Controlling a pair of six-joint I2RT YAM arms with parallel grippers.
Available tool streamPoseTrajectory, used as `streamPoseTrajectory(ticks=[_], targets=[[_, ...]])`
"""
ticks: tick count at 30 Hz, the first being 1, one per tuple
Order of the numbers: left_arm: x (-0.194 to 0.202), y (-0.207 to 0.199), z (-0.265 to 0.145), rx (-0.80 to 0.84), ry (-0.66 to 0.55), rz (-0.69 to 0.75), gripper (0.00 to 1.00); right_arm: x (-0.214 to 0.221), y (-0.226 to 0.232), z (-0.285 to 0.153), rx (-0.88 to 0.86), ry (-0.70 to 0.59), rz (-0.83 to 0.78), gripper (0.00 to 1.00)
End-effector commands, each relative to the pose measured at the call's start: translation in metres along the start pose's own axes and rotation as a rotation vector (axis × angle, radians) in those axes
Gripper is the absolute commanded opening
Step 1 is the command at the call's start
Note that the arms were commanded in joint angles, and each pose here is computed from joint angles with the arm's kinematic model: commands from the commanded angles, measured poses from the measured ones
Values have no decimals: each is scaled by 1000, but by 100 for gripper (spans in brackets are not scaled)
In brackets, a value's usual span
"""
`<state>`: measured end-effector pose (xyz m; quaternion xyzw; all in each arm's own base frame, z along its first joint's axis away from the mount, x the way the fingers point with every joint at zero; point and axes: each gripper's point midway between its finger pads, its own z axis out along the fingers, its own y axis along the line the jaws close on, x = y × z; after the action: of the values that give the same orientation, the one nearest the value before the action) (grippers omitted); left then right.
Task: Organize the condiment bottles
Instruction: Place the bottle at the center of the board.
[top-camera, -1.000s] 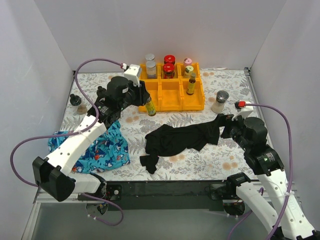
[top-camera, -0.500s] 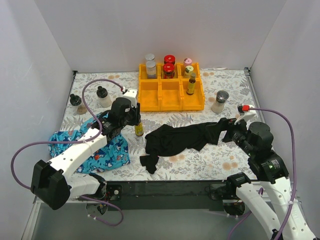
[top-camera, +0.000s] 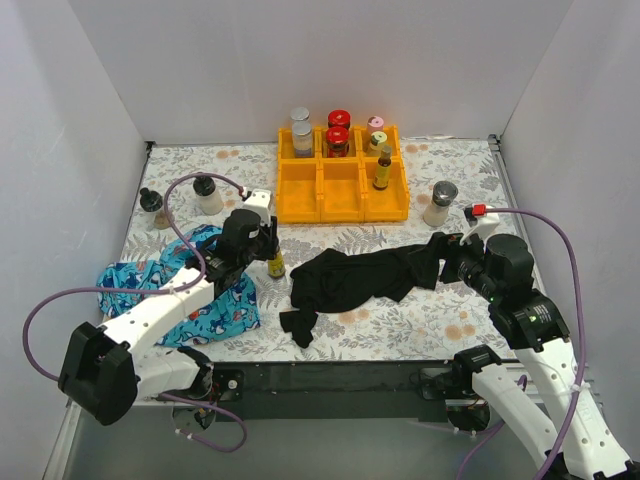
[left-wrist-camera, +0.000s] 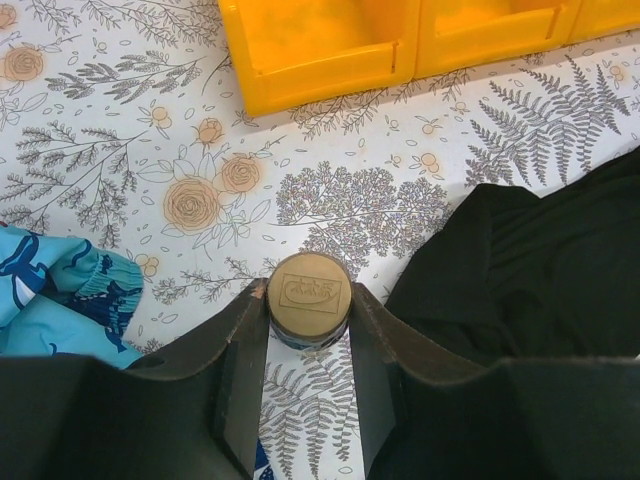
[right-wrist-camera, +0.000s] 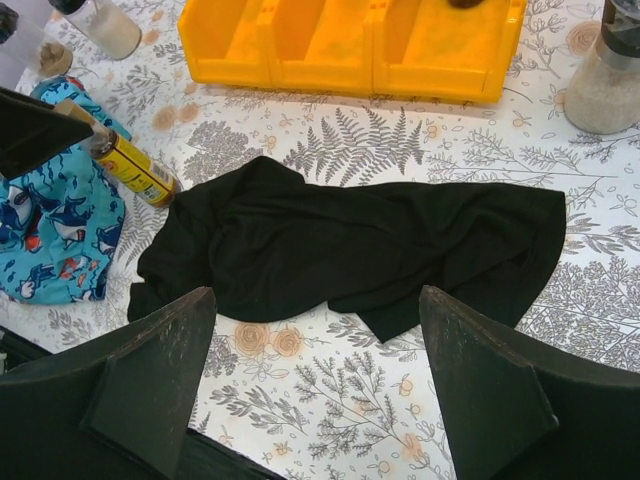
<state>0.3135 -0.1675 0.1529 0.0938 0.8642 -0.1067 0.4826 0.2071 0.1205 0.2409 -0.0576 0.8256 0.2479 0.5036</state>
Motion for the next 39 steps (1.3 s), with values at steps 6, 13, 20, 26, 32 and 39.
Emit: streamPoseTrajectory(ticks=[6,13,20,26,32,39], targets=[[-27,-11,-16,14,-126,-23,60,-9,12,1,-52,-29,20,90],[-37,-15,-28,31,-134,-50,80,-9,16,1,-73,-13,4,89],[-83,-16,-43,12,-189,-71,98,-10,31,26,-140,63,55,85],[-141,-51,-92,218,-304,-131,98,-14,63,63,-198,100,49,84],[-160,-57,-152,331,-375,-221,98,-19,133,103,-339,108,-57,84],[-164,-38,-205,335,-472,-311,98,-33,208,148,-485,33,-123,82]])
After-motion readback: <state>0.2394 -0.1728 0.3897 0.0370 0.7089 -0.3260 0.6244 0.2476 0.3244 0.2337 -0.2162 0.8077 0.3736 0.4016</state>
